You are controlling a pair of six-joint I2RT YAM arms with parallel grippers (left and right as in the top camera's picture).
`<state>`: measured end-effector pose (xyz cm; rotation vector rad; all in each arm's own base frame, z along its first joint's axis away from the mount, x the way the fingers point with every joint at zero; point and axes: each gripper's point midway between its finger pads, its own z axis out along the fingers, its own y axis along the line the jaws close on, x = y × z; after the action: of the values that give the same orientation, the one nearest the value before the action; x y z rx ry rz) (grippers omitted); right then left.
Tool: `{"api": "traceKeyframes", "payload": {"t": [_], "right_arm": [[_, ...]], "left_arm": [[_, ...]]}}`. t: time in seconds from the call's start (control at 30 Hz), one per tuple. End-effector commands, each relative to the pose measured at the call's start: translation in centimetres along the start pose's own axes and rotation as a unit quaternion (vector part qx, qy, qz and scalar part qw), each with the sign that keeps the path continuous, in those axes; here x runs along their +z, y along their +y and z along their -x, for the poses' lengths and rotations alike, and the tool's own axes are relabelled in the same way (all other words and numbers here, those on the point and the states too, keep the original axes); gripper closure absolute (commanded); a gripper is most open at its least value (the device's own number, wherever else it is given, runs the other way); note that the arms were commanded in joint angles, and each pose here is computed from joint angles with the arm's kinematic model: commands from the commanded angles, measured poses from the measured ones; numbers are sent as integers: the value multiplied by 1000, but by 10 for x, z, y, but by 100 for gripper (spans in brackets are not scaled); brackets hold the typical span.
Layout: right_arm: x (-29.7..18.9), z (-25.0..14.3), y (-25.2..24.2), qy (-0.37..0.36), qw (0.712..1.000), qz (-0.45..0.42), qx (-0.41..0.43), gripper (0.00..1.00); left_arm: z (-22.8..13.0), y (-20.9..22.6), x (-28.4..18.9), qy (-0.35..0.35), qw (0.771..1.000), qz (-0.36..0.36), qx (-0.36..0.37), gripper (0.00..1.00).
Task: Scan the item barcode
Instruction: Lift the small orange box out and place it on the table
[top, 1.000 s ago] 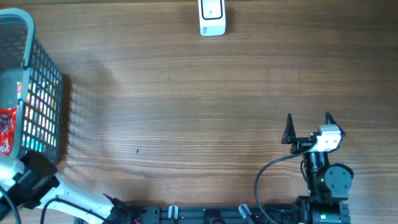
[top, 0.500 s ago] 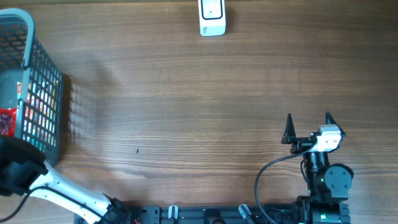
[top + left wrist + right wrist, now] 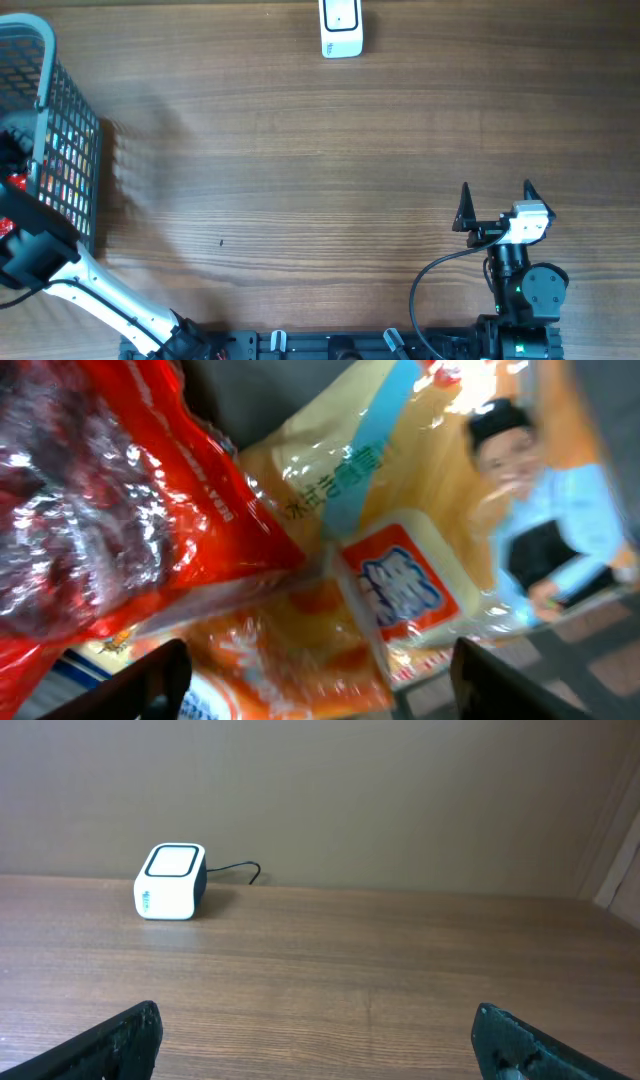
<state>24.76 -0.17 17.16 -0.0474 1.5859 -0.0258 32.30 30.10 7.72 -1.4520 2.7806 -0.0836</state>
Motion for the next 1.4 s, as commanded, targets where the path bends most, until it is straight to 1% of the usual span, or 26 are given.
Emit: {"api": "traceKeyframes", "payload": {"t": [0.0,0.03,0.1,0.17,0.2,0.23,0.3,0.33,0.4,0.47,0.5,0.57,0.6,0.67,0.7,0.73,0.8,0.9,0.93,1.0,1.03,1.1,1.17,1.27,1.33,1.37], "right_arm": [[0,1,0,-4,1000,-1,-3,0],[0,1,0,-4,1000,-1,-3,0],[0,1,0,-4,1000,-1,-3,1],[0,1,0,-4,1000,-1,-3,0],[0,1,0,-4,1000,-1,-3,0],[0,1,0,-4,1000,-1,-3,0],[0,1,0,-4,1000,-1,-3,0],[0,1,0,-4,1000,-1,-3,0],[0,1,0,-4,1000,-1,-3,0],[0,1,0,-4,1000,-1,-3,0],[0,1,0,-4,1000,-1,-3,0],[0,1,0,-4,1000,-1,-3,0],[0,1,0,-4,1000,-1,-3,0],[0,1,0,-4,1000,-1,-3,0],[0,1,0,-4,1000,-1,-3,0],[0,1,0,-4,1000,-1,-3,0],[0,1,0,-4,1000,-1,-3,0],[0,1,0,-4,1000,-1,-3,0],[0,1,0,-4,1000,-1,-3,0],[0,1,0,-4,1000,-1,-3,0],[0,1,0,-4,1000,-1,-3,0],[0,1,0,-4,1000,-1,-3,0],[0,1,0,-4,1000,-1,-3,0],[0,1,0,-4,1000,-1,-3,0],[0,1,0,-4,1000,-1,-2,0],[0,1,0,-4,1000,-1,-3,0]], "left_arm": [[-9,10,25,22,999,25,5,5],[-10,11,27,24,999,26,5,6],[-9,11,27,21,999,25,5,15],[-9,11,27,22,999,25,5,60],[-9,11,26,22,999,25,5,71],[-9,10,22,20,999,25,5,77],[-4,9,7,7,1000,22,3,80],[-1,7,-4,-3,1000,21,0,85],[9,3,-46,-43,999,12,-20,96],[17,-2,-105,-107,993,-7,-54,96],[20,-6,-137,-146,986,-28,-78,96],[13,-33,-199,-205,968,-122,-75,96],[7,-48,-228,-230,956,-172,-58,96],[-15,-70,-284,-264,926,-263,-63,96],[-30,-80,-304,-266,914,-301,-61,96],[-58,-99,-329,-256,899,-354,-33,96],[-97,-123,-339,-225,895,-385,4,96],[-165,-174,-312,-152,912,-355,140,96],[-184,-196,-295,-137,914,-329,196,96],[-216,-228,-257,-101,924,-269,254,96],[-228,-236,-241,-87,927,-242,274,96],[-263,-252,-183,-36,931,-151,330,96],[-298,-261,-122,19,922,-85,377,96],[-333,-267,-46,55,915,-49,397,96],[-348,-272,-1,55,914,-49,398,82],[-352,-273,11,52,912,-52,403,67]]}}
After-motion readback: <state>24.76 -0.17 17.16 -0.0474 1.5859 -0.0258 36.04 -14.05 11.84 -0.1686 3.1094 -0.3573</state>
